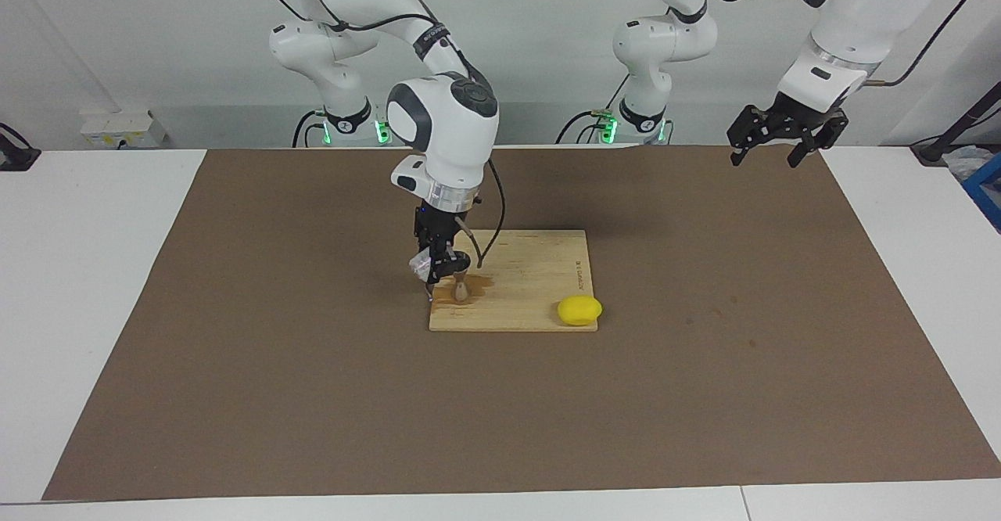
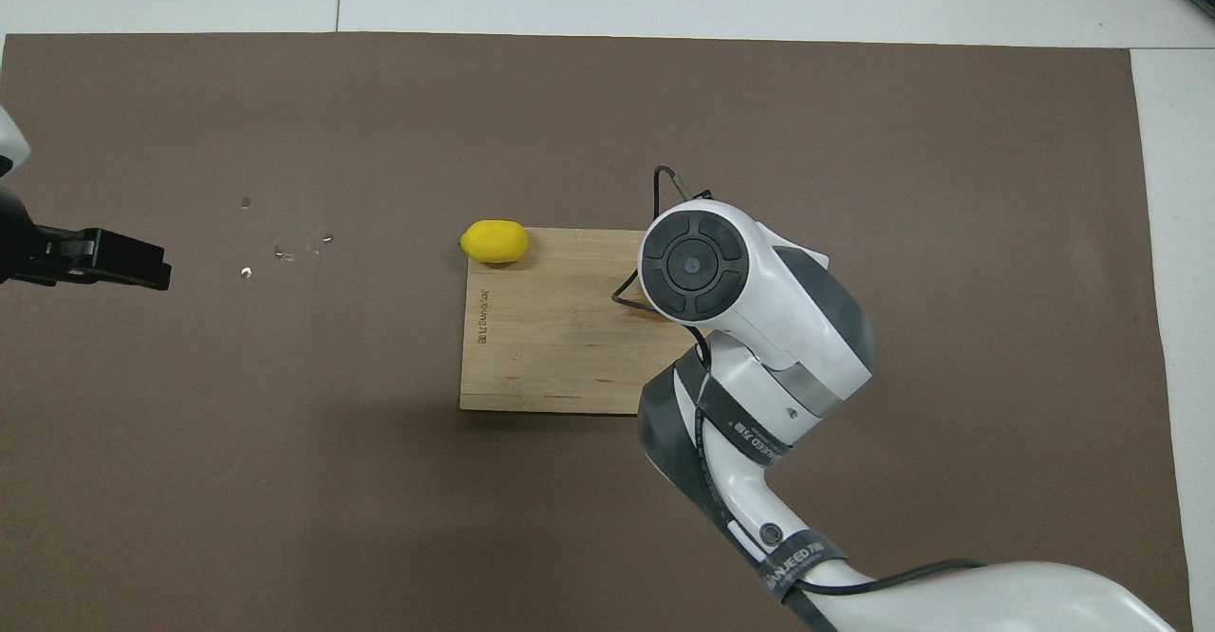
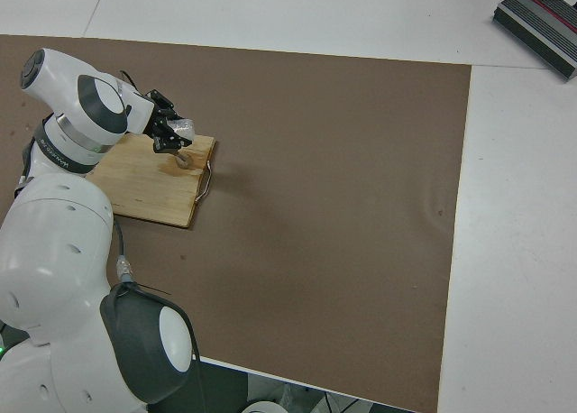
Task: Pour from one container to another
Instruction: 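Tilt the glass upright and carry it back with the right gripper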
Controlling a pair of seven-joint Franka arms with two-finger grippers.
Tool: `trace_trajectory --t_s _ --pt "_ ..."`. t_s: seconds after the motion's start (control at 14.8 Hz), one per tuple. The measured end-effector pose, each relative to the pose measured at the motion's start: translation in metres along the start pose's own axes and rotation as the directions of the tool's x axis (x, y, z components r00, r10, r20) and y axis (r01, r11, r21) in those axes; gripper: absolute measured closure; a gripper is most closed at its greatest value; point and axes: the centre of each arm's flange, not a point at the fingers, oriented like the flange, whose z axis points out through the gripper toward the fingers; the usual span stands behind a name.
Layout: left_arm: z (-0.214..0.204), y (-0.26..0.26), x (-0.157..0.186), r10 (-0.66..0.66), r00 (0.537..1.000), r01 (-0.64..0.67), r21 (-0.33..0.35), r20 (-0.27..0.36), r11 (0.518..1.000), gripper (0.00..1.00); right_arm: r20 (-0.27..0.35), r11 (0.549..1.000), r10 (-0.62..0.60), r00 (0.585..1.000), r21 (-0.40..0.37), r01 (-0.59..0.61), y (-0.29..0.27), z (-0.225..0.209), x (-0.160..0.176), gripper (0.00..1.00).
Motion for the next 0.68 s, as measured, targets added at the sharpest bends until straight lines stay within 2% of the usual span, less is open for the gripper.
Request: trace_trajectory --t_s 0.47,0.68 --pt "0.0000 -0.0013 0.0000 -0.002 1.000 0.002 0.000 0.000 1.000 0.00 0.001 1.000 -0.001 1.000 0.001 0.001 0.0001 -0.0010 -0.0007 0.49" --pt "0.0001 -0.0013 0.0000 -0.002 1.000 0.002 0.000 0.000 1.000 0.00 0.058 0.999 0.036 0.998 -0.012 -0.036 -0.0004 -0.0040 -0.0007 0.49"
